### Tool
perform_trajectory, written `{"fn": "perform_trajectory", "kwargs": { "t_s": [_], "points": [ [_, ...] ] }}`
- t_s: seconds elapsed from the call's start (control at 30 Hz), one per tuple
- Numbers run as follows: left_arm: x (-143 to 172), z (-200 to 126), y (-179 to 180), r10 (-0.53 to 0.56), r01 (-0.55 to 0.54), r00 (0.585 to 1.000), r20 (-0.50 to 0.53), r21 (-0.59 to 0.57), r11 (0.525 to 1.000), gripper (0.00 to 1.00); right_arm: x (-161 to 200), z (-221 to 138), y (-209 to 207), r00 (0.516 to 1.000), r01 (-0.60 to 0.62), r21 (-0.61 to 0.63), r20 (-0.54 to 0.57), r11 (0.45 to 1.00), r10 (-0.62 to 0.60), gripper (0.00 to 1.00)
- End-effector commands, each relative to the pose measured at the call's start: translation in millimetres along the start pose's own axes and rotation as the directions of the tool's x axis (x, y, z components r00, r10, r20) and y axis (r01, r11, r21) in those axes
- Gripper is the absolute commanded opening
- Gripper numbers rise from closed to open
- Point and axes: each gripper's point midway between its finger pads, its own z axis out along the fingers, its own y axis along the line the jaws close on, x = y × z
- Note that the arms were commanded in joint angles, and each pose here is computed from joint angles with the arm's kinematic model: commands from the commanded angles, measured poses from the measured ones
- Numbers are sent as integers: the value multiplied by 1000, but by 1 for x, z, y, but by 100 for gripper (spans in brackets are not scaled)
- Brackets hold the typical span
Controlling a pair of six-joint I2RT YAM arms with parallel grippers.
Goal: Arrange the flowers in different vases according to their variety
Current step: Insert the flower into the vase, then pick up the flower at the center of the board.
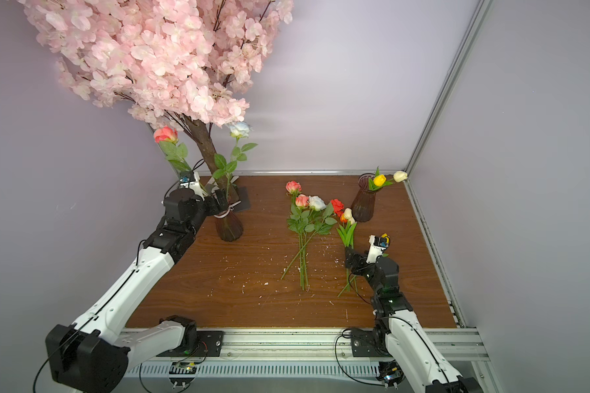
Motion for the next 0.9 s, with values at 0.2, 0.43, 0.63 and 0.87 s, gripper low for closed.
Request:
{"fn": "perform_trajectory", "kwargs": {
  "t_s": [0.2,0.43,0.63,0.87],
  "points": [
    [38,-41,-39,36,-24,995,-89,137,990,99,-9,-1,24,999,26,-98,28,995,-24,89],
    [83,-52,-81,106,-55,977,-184,261,964,99,-4,-1,48,995,95,-161,28,982,-92,88],
    [136,-47,-130,221,-93,928,-299,387,917,94,5,2,68,988,149,-216,6,965,-151,85],
    [193,-33,-186,358,-132,845,-397,494,859,77,6,7,63,982,185,-139,-5,973,-188,84]
  ]
}}
